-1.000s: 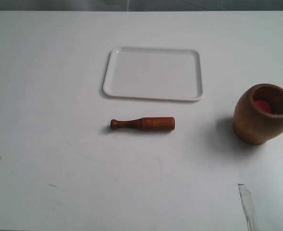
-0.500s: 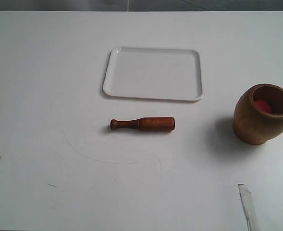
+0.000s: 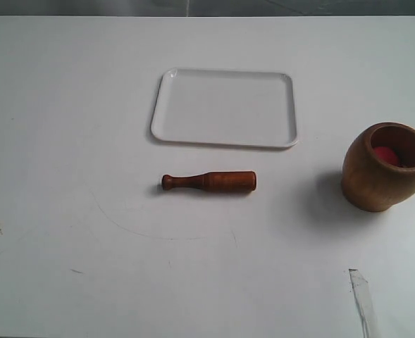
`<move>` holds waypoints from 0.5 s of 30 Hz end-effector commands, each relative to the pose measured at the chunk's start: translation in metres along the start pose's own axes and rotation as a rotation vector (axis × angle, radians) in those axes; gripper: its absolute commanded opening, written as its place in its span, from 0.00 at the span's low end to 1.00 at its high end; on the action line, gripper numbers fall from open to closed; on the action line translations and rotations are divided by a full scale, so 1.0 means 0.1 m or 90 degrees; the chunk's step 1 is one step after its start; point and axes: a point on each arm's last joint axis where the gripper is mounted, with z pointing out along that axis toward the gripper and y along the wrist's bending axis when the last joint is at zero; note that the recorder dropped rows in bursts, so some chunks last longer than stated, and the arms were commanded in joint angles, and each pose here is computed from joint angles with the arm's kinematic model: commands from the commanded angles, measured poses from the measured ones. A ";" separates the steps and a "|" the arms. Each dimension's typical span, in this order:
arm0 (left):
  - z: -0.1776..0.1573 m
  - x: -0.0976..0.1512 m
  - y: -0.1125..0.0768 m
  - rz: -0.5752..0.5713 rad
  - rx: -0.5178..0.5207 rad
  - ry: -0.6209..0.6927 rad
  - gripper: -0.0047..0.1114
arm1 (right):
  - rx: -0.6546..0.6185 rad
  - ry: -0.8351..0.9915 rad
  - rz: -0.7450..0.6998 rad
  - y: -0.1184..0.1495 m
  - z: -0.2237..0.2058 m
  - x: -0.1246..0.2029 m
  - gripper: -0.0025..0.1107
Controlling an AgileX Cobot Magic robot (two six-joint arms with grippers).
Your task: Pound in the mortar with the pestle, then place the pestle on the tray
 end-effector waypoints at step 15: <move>0.00 0.00 -0.01 -0.008 0.005 -0.005 0.04 | -0.610 0.551 -0.380 1.54 2.35 1.16 0.02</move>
